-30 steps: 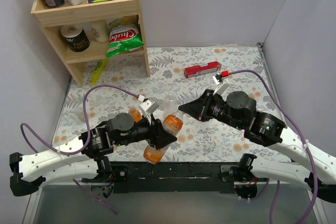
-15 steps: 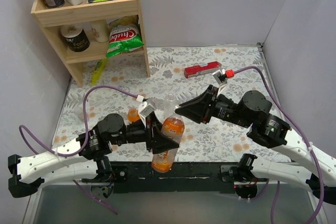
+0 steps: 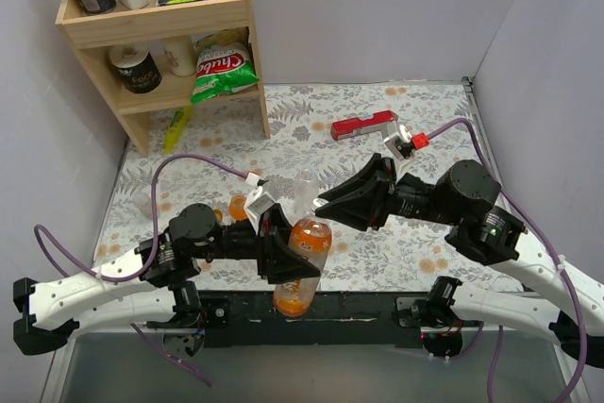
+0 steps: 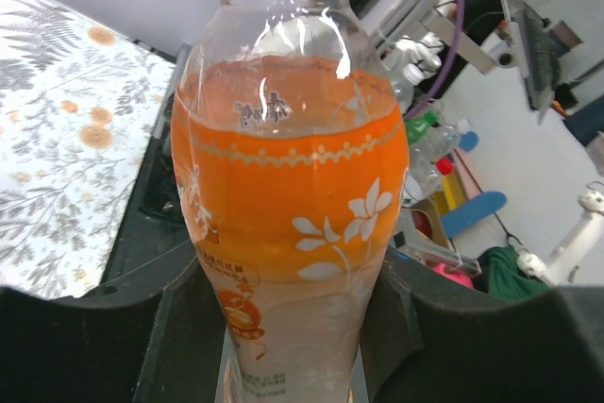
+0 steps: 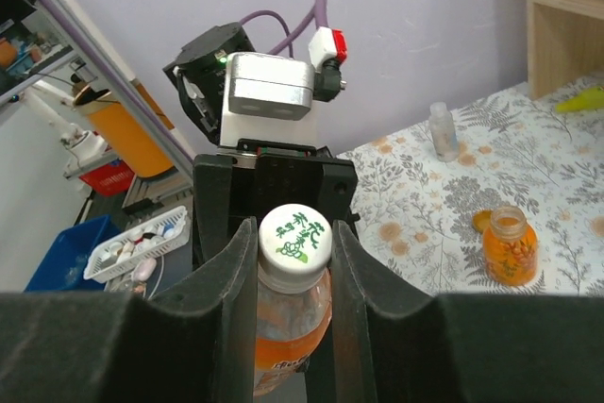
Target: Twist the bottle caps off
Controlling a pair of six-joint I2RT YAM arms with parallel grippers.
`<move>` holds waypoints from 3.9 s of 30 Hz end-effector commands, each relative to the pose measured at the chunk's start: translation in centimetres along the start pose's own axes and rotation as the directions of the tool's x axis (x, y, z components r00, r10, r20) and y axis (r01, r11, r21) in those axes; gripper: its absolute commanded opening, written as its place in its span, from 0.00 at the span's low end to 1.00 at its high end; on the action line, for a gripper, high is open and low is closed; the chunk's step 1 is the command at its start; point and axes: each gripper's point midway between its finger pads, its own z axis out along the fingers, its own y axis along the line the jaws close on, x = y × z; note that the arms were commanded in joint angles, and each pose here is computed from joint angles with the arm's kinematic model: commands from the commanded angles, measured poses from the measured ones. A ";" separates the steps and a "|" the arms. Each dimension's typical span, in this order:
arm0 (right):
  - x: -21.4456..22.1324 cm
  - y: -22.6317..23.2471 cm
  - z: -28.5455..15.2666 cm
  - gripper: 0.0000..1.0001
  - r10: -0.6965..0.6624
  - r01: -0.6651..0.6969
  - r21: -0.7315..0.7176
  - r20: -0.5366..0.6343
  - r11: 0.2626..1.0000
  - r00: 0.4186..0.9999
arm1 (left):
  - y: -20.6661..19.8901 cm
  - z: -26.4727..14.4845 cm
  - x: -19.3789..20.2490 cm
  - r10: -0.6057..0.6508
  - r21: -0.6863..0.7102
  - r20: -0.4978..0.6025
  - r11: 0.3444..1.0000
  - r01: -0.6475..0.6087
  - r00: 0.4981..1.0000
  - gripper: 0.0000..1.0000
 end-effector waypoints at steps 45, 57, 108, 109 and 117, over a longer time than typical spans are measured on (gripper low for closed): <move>3.8 -10.4 -0.5 0.48 0.346 -0.290 0.607 0.026 0.740 0.938 | 10.3 -0.6 0.8 0.051 -0.508 -0.101 0.856 -0.096 0.994 0.17; 3.3 -9.3 -0.5 0.01 0.225 -0.212 0.491 0.032 0.845 0.974 | 6.7 0.5 2.1 0.039 -0.289 -0.096 0.955 -0.065 0.995 0.18; 3.3 -9.8 -2.0 0.71 0.326 -0.313 0.582 0.086 0.751 0.942 | 12.0 -1.6 1.2 0.033 -0.422 -0.164 0.901 -0.100 0.986 0.15; 3.6 -9.9 -1.7 0.70 0.337 -0.318 0.580 0.079 0.750 0.938 | 12.0 -1.6 1.2 0.033 -0.425 -0.164 0.900 -0.100 0.986 0.15; 3.5 -9.9 -1.2 0.68 0.353 -0.335 0.573 0.085 0.748 0.932 | 12.8 -1.8 1.4 0.026 -0.459 -0.166 0.883 -0.101 0.986 0.15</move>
